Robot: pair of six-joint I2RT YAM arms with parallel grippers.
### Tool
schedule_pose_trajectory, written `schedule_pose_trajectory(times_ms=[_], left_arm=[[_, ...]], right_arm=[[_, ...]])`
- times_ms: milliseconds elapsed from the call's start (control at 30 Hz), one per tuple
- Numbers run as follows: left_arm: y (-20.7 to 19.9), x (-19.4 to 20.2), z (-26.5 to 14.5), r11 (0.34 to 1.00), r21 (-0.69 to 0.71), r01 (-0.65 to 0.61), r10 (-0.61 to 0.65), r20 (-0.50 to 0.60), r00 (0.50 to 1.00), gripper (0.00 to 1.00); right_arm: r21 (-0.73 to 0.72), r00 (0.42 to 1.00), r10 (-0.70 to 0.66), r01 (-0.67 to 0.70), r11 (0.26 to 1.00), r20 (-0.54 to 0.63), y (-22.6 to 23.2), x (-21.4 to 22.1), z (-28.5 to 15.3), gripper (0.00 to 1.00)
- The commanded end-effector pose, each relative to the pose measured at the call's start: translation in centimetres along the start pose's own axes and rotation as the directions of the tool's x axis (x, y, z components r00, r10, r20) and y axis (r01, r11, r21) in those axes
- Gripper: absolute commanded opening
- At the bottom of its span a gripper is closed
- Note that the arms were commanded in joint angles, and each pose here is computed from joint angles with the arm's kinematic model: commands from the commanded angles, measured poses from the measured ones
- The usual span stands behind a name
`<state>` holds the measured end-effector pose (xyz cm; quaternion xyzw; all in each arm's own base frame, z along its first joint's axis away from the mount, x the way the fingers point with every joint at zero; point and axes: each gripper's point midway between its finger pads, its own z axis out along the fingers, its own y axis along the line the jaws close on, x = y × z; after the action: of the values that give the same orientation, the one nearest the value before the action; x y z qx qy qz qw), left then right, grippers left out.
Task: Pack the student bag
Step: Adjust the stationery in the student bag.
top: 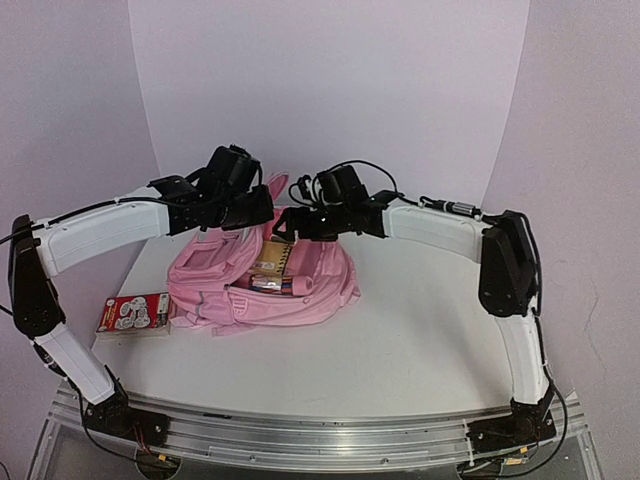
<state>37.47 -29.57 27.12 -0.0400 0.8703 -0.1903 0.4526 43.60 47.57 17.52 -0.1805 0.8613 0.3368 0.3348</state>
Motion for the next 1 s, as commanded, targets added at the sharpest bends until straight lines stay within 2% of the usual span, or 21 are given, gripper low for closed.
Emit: schedule_pose_trajectory(times_ms=[0,100,200,267,400,600,733,900,967], left_arm=[[-2.1,-6.1,-3.9,0.987,0.131,0.097,-0.121,0.182,0.976,0.00],[-2.2,-6.1,-3.9,0.986,0.139,0.091,-0.116,0.179,0.977,0.00],[-2.2,-6.0,-3.8,0.986,0.143,0.089,-0.114,0.174,0.978,0.00],[-2.3,-5.9,-3.6,0.985,0.149,0.089,-0.113,0.166,0.980,0.00],[-2.5,-5.7,-3.5,0.984,0.157,0.083,-0.107,0.155,0.982,0.00],[-2.7,-5.6,-3.6,0.983,0.164,0.076,-0.100,0.144,0.984,0.00],[-2.7,-5.5,-3.6,0.983,0.167,0.075,-0.099,0.141,0.985,0.00],[-2.8,-5.6,-3.6,0.983,0.169,0.067,-0.092,0.143,0.985,0.00],[-2.8,-5.4,-3.5,0.984,0.168,0.065,-0.089,0.139,0.986,0.00]], right_arm=[[-0.064,0.997,-0.073,0.073,0.995,-0.002,2.5,0.1,-6.3,0.90],[-0.162,0.990,-0.095,0.078,0.984,-0.100,3.5,4.0,-9.0,0.89],[-0.354,0.963,-0.155,0.070,0.933,-0.219,5.6,8.4,-11.2,0.89],[-0.425,0.949,-0.184,0.060,0.903,-0.257,6.3,10.0,-11.8,0.89],[-0.414,0.936,-0.223,0.095,0.905,-0.271,5.3,10.9,-10.2,0.89],[-0.314,0.909,-0.251,0.145,0.938,-0.333,2.4,12.1,-7.2,0.89],[-0.344,0.895,-0.277,0.152,0.927,-0.349,2.4,12.6,-5.9,0.88],[-0.429,0.894,-0.263,0.091,0.899,-0.362,4.0,12.6,-5.3,0.77],[-0.413,0.899,-0.241,0.076,0.907,-0.365,3.9,12.2,-4.9,0.59]])
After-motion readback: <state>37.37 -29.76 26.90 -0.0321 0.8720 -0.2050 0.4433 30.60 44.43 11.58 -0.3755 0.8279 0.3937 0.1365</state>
